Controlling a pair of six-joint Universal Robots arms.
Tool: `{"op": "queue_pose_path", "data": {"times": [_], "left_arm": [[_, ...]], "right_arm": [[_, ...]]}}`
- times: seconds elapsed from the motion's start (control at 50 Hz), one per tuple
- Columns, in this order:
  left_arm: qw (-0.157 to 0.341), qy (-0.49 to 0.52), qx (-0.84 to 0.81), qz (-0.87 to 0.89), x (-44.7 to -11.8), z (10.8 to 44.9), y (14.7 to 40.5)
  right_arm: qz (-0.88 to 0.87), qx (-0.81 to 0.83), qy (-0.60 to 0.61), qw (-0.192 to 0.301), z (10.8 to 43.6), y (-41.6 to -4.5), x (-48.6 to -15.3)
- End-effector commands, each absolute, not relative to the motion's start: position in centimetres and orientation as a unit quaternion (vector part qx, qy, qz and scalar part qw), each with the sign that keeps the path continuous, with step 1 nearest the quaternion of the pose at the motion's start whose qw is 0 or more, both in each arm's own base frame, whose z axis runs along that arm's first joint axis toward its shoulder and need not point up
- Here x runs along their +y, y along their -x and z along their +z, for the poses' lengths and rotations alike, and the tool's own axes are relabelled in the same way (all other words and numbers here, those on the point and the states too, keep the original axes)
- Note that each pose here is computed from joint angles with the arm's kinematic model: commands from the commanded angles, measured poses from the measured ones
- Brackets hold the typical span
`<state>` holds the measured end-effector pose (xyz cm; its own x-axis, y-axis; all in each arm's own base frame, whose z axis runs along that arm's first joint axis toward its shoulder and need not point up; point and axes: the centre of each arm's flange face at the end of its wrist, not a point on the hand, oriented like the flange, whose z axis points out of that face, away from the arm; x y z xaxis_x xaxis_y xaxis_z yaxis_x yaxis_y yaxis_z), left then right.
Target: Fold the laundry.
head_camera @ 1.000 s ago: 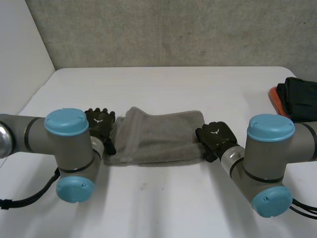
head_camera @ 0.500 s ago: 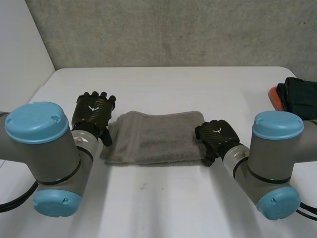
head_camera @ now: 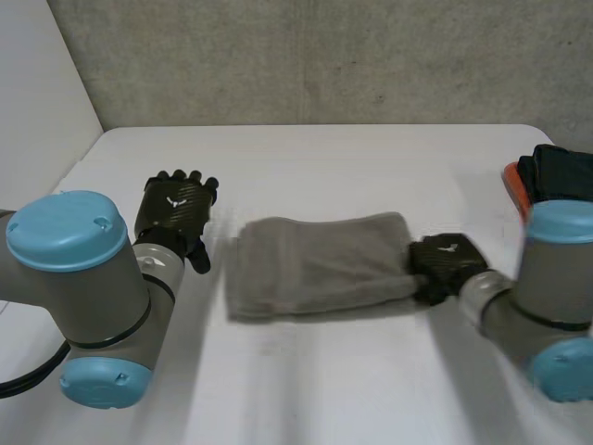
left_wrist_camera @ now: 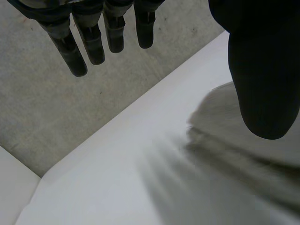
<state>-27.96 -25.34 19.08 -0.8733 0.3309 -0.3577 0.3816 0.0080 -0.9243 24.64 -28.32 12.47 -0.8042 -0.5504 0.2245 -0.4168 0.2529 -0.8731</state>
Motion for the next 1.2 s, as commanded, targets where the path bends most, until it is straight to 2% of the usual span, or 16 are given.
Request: {"op": "queue_pose_path", "data": {"times": [0.02, 0.08, 0.14, 0.24, 0.32, 0.34, 0.38, 0.46, 0.6, 0.66, 0.68, 0.76, 0.84, 0.92, 1.04, 1.2], "left_arm": [[0.016, -0.250, 0.704, -0.665, -25.1, 19.8, 28.0], [0.014, -0.251, 0.702, -0.667, -25.0, 20.0, 28.2], [0.011, -0.253, 0.699, -0.669, -24.7, 20.1, 28.4], [0.007, -0.253, 0.695, -0.673, -24.5, 20.5, 28.6], [0.006, -0.251, 0.693, -0.676, -24.4, 20.8, 28.7], [0.006, -0.251, 0.693, -0.676, -24.4, 20.8, 28.7], [0.005, -0.250, 0.692, -0.677, -24.4, 20.8, 28.7], [-0.004, -0.253, 0.689, -0.680, -24.0, 21.1, 29.2], [-0.032, -0.248, 0.675, -0.695, -23.5, 22.1, 30.7], [-0.052, -0.243, 0.666, -0.704, -23.2, 22.9, 31.6], [-0.058, -0.242, 0.663, -0.706, -23.0, 23.1, 31.9], [-0.097, -0.244, 0.653, -0.711, -21.8, 23.6, 34.0], [-0.140, -0.253, 0.652, -0.701, -20.2, 23.2, 36.4], [-0.171, -0.267, 0.659, -0.682, -18.6, 21.9, 38.4], [-0.166, -0.292, 0.681, -0.650, -18.4, 19.5, 39.6], [-0.118, -0.320, 0.734, -0.587, -18.3, 16.4, 38.3]], "right_arm": [[-0.521, 0.787, 0.326, -0.048, 13.6, -18.5, -30.0], [-0.526, 0.774, 0.345, -0.069, 14.1, -18.3, -30.2], [-0.554, 0.742, 0.372, -0.066, 15.9, -20.1, -29.8], [-0.592, 0.689, 0.416, -0.030, 17.8, -24.7, -27.9], [-0.628, 0.626, 0.463, 0.016, 18.9, -29.4, -24.7], [-0.635, 0.596, 0.489, 0.044, 18.8, -31.6, -22.5], [-0.633, 0.578, 0.510, 0.067, 18.5, -32.9, -20.7], [-0.588, 0.556, 0.572, 0.134, 15.2, -35.1, -16.5], [-0.571, 0.565, 0.573, 0.165, 14.6, -35.0, -15.8], [-0.583, 0.596, 0.523, 0.176, 16.2, -34.2, -17.3], [-0.600, 0.622, 0.472, 0.175, 17.9, -32.7, -19.4], [-0.614, 0.690, 0.331, 0.191, 20.5, -28.6, -24.0], [-0.588, 0.745, 0.227, 0.217, 20.6, -25.8, -26.5], [-0.562, 0.773, 0.196, 0.220, 20.5, -24.7, -26.9], [-0.543, 0.787, 0.204, 0.211, 19.4, -24.8, -27.4], [-0.517, 0.797, 0.233, 0.208, 17.0, -25.9, -28.2]]}}
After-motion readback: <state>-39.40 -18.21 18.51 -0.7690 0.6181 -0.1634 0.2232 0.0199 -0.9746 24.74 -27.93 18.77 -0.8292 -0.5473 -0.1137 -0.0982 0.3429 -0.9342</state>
